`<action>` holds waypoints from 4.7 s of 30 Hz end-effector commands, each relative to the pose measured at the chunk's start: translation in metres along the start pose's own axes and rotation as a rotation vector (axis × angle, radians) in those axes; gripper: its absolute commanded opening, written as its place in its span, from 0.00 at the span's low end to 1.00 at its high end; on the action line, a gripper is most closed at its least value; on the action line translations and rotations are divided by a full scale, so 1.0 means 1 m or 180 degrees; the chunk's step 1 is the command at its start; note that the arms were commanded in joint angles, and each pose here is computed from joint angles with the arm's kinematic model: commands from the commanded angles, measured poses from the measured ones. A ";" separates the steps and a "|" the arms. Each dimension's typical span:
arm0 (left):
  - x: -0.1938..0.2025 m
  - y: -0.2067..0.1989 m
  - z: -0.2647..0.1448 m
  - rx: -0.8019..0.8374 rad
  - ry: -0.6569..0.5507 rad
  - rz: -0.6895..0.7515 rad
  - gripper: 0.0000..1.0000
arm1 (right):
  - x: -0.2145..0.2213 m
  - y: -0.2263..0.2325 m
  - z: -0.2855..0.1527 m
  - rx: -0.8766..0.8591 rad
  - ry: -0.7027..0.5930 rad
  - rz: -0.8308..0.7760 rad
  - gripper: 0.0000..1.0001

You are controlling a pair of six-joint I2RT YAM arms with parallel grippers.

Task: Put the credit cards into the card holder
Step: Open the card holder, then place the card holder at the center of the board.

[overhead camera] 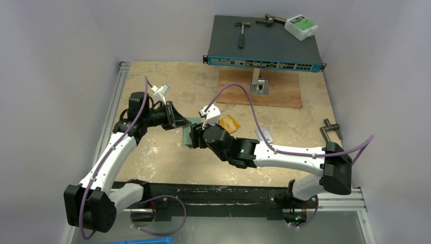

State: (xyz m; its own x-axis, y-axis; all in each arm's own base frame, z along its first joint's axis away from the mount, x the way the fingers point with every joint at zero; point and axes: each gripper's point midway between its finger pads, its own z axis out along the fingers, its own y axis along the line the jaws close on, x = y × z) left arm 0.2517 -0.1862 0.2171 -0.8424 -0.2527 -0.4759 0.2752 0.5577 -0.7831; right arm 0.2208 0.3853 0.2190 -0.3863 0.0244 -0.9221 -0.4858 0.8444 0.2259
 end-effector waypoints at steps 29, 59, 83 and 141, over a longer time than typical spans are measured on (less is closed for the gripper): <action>-0.013 -0.022 -0.004 0.0235 -0.0078 0.0217 0.19 | 0.002 -0.045 -0.008 0.0283 0.0098 0.0571 0.00; 0.034 -0.021 0.014 0.0191 0.1046 0.2040 0.83 | 0.066 -0.016 -0.030 -0.0296 0.1330 0.1322 0.00; 0.118 0.047 0.049 0.0068 0.1981 0.2862 0.81 | 0.174 -0.140 -0.066 0.0651 0.1532 0.1559 0.00; 0.152 0.038 0.112 -0.0124 0.2086 0.3060 0.81 | 0.185 -0.168 -0.123 0.1285 0.1695 0.1077 0.00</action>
State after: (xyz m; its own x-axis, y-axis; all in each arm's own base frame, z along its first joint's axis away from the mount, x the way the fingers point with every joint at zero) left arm 0.1785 -0.2872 0.0795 -0.3810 0.7356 -0.5601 0.9245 0.3120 -0.2191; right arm 0.1379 0.2034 0.0572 -0.8469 0.1254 -0.5167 -0.0404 0.9538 0.2978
